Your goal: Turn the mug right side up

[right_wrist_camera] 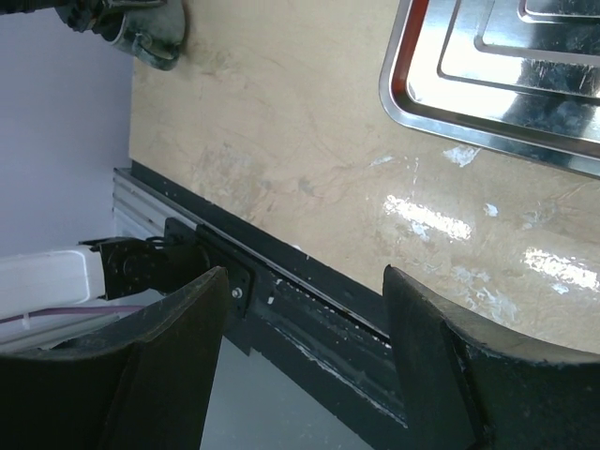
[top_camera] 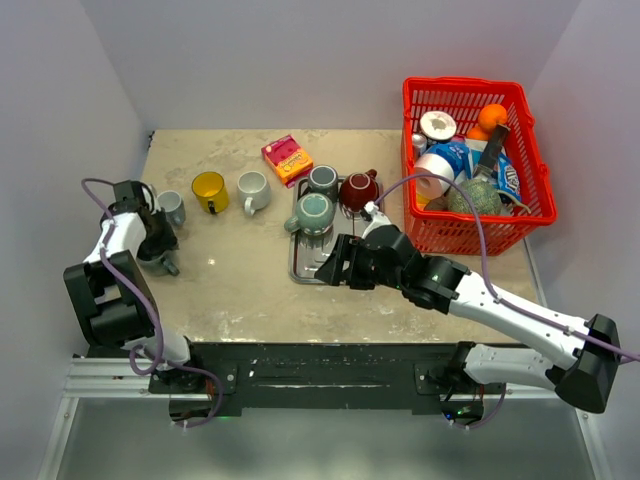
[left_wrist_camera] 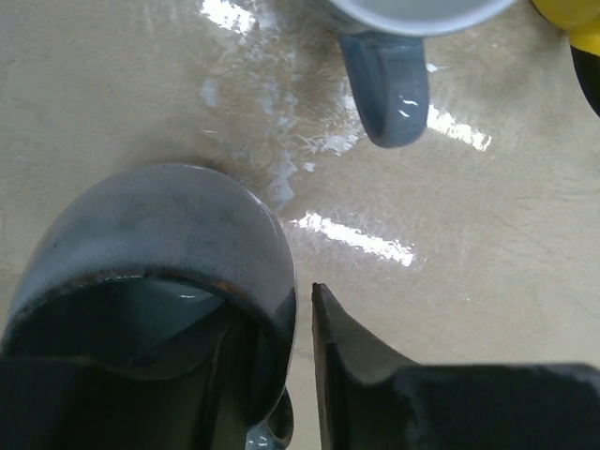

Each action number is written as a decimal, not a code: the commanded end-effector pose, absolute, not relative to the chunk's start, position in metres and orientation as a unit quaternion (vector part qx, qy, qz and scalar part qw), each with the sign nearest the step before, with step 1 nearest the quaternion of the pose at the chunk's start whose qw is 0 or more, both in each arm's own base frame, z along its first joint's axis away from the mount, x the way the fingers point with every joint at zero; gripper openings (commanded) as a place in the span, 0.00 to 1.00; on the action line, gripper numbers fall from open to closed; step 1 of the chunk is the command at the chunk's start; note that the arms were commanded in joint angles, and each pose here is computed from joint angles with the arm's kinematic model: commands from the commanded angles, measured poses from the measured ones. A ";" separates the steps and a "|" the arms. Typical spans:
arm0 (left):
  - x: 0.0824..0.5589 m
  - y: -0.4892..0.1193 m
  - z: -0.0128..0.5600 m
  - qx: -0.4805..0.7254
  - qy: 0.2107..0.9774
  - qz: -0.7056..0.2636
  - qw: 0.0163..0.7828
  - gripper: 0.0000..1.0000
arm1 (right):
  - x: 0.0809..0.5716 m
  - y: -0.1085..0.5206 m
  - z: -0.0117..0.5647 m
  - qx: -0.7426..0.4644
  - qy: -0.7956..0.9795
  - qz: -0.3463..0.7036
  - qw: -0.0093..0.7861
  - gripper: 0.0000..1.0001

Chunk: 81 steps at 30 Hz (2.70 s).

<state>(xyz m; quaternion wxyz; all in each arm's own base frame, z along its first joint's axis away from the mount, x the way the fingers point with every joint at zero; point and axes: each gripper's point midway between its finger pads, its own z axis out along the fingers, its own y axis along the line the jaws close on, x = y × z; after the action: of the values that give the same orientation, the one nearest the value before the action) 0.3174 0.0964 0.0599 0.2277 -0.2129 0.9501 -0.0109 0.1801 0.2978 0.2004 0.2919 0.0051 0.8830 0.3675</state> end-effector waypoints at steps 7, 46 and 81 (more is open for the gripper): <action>0.339 0.112 0.107 -0.218 0.936 0.001 0.275 0.50 | 0.179 0.293 0.219 0.012 0.869 0.386 0.311 0.74; 0.299 -0.001 0.280 -0.131 0.799 -0.233 0.538 0.99 | 0.307 0.335 0.190 0.258 0.860 0.126 0.421 0.95; 0.268 -0.052 0.201 -0.069 0.774 -0.274 0.566 0.99 | 0.411 0.387 0.095 0.453 0.789 0.133 0.393 0.90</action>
<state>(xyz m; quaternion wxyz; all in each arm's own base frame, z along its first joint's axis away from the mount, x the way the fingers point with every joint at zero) 0.2628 -0.0552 0.1856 0.5436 -0.0752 0.7863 -0.2839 0.3883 0.3758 0.0782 0.3712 0.4300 0.8173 0.0969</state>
